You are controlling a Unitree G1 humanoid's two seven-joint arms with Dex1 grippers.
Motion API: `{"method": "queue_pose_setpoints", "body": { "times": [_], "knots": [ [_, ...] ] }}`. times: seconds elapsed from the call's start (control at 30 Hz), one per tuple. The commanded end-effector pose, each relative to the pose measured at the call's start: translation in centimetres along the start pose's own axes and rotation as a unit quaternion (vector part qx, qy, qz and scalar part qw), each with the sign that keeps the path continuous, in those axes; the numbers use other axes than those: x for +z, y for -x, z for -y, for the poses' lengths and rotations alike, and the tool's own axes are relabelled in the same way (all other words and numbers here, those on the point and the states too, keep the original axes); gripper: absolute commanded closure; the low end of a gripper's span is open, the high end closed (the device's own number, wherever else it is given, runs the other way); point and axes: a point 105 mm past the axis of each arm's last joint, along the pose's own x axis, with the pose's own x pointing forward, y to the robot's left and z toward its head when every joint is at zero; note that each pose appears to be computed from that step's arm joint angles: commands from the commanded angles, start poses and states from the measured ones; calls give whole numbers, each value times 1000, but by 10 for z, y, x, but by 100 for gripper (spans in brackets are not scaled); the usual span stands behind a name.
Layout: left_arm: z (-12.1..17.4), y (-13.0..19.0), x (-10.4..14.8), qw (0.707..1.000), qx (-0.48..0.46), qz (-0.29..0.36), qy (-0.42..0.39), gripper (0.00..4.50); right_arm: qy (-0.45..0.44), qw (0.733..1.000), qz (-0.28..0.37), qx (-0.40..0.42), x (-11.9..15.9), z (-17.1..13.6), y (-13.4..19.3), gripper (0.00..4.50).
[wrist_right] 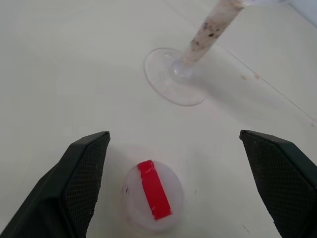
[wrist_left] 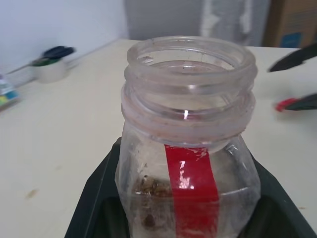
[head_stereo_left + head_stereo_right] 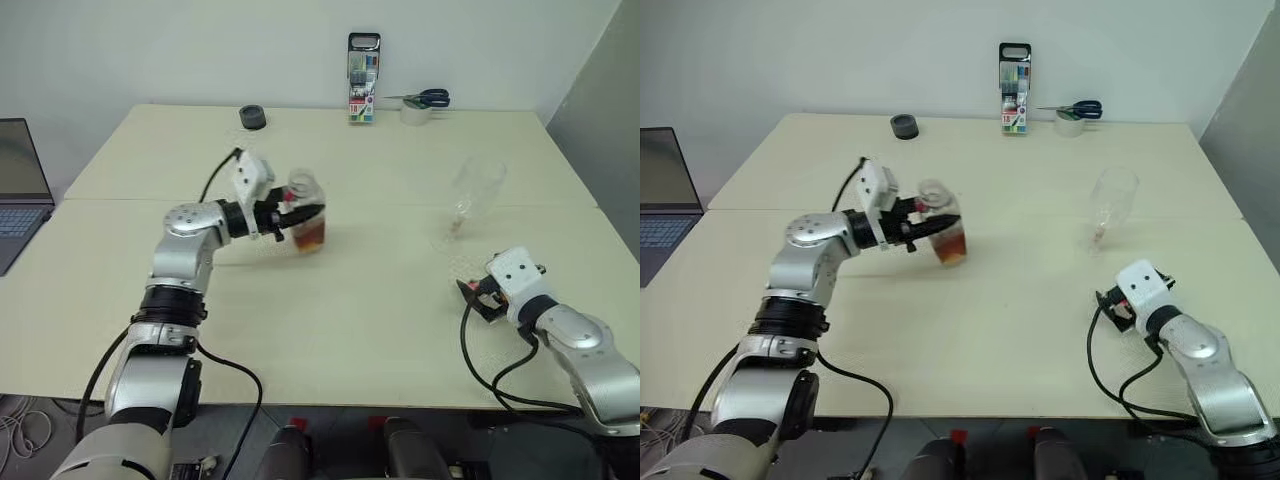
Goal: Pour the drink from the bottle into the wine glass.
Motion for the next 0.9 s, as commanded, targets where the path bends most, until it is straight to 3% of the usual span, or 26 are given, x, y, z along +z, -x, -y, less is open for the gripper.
{"method": "queue_pose_setpoints", "body": {
  "times": [0.03,0.2,0.43,0.8,0.9],
  "knots": [
    [-37,31,3,992,126,-2,-23,267,-31,994,80,61,36,-15,4,0],
    [-74,67,-10,960,278,-17,0,267,-106,959,172,197,86,-55,10,0],
    [-89,98,-25,925,379,-23,36,267,-85,927,230,284,147,-93,-14,0],
    [-92,113,-51,890,446,-35,88,267,-53,905,245,342,182,-117,-31,0],
    [-92,114,-51,888,450,-34,88,169,-54,904,248,344,185,-118,-32,0]
  ]
}}
